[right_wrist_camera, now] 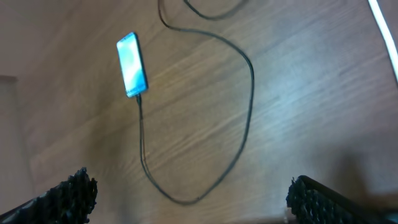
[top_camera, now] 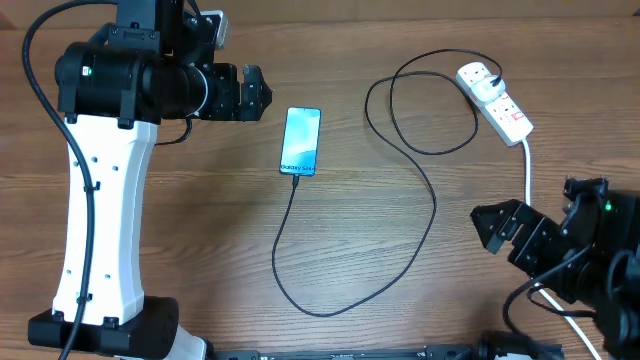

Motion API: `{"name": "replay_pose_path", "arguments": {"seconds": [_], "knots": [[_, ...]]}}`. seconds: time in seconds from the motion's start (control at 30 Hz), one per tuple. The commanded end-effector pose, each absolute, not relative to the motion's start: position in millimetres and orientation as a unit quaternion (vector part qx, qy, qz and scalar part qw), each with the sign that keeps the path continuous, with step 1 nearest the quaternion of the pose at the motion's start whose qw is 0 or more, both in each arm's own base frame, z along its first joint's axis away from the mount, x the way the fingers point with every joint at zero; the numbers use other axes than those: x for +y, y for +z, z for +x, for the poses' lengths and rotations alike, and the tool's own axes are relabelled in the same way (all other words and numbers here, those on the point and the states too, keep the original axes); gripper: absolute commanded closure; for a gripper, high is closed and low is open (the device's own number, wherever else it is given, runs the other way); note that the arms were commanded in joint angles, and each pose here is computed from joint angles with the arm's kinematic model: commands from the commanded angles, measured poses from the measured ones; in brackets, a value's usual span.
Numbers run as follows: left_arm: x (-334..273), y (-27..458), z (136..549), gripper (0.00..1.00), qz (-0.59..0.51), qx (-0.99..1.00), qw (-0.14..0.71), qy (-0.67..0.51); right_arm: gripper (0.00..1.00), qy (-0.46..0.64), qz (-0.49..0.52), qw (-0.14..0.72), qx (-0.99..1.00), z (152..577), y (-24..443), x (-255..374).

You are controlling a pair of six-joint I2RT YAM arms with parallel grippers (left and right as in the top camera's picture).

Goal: Plug charger to phone and switch on socket

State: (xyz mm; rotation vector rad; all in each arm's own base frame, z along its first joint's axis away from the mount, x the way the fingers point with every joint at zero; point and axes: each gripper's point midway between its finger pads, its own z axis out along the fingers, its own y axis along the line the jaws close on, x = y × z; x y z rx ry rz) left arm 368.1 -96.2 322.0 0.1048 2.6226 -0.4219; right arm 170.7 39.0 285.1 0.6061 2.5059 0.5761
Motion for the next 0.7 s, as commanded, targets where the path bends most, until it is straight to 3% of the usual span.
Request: {"name": "replay_pose_path", "arguments": {"seconds": [0.0, 0.37, 0.67], "knots": [[-97, 323, 369, 0.0, 0.042, 0.958, 0.243, -0.148, 0.0, 0.219, 0.205, 0.282, 0.911, 171, 279, 41], [-97, 323, 369, 0.0, 0.042, 0.958, 0.243, -0.148, 0.0, 0.246, 0.044, 0.49, 0.835, 186, 274, 64], [-97, 323, 369, 0.0, 0.042, 0.958, 0.243, -0.148, 0.0, 0.247, 0.023, 0.562, 0.789, 205, 243, 64]]}}
